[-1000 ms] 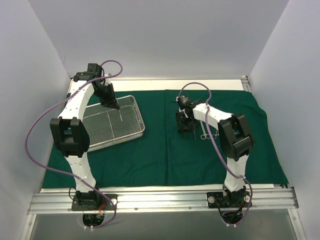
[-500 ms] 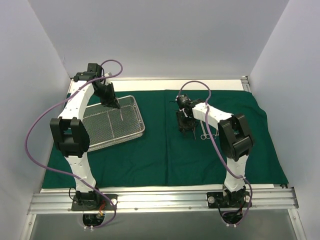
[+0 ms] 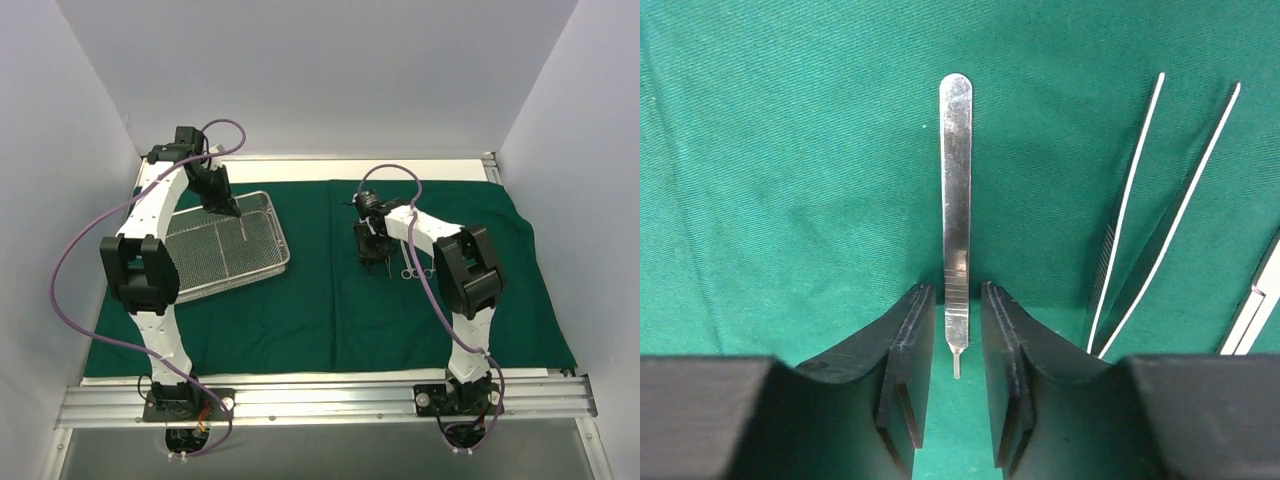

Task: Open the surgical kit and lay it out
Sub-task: Adjust the medical item in the surgical kit.

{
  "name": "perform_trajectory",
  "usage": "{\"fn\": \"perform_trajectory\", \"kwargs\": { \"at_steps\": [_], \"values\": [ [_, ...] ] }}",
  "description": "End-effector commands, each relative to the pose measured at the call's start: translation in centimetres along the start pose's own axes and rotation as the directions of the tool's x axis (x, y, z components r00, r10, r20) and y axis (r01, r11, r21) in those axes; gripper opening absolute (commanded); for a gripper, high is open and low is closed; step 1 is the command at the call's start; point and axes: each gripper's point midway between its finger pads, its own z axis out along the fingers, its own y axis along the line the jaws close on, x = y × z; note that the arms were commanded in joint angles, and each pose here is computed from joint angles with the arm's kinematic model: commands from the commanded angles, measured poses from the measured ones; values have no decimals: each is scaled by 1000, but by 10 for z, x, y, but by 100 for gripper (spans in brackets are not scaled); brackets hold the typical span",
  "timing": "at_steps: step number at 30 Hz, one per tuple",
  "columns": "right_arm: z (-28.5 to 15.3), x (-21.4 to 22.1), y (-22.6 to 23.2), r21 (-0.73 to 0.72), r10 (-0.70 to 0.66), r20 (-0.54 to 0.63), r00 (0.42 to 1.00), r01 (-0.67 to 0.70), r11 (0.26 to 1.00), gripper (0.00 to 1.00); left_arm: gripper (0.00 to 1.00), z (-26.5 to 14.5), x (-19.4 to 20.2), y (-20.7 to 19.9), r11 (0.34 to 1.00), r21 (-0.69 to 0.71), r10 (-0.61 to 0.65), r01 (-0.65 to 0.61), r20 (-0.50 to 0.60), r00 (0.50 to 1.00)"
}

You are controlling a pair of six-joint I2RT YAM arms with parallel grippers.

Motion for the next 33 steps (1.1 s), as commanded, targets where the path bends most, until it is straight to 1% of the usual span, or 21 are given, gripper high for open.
{"fn": "perform_trajectory", "kwargs": {
  "at_steps": [1,6,8,14,17,18,20,21,22,24,26,28,33],
  "values": [
    [3,10,0,-7,3,-41,999,-3,1000,24,2,-13,-8,-16,998,54,24,-27,52,998],
    [3,12,8,-33,12,-48,999,-14,999,14,2,-14,-7,-16,998,57,29,-32,53,998],
    [2,11,10,-39,22,-45,999,-23,999,12,2,-14,-6,-16,998,58,29,-32,53,998],
    [-5,4,27,-84,36,-34,999,-39,996,2,2,-15,-7,-18,997,68,35,-39,57,998],
    [-9,1,32,-75,27,-21,999,-29,997,2,2,-15,-7,-19,996,71,41,-45,58,997],
    [-10,0,31,-69,28,-17,999,-29,997,4,2,-15,-7,-19,996,72,40,-44,57,998],
    [-13,-1,28,-53,31,-9,999,-32,998,5,2,-15,-6,-20,996,76,42,-47,57,997],
    [-13,-1,26,-40,30,-7,1000,-30,999,8,2,-15,-7,-20,996,78,41,-45,56,998],
    [-13,1,23,-24,28,-12,1000,-28,999,9,2,-14,-7,-20,996,80,43,-47,56,998],
    [-14,1,22,-22,22,-7,1000,-22,1000,6,2,-14,-7,-20,995,82,43,-47,55,998],
    [-13,1,26,-44,16,-11,1000,-16,999,0,2,-13,-7,-20,995,85,42,-47,53,998],
    [-10,2,35,-80,18,-25,1000,-20,997,0,2,-13,-8,-21,995,87,43,-48,55,998],
    [-10,-1,34,-71,23,-16,1000,-24,997,13,2,-14,-7,-22,995,91,45,-50,55,997]
  ]
}}
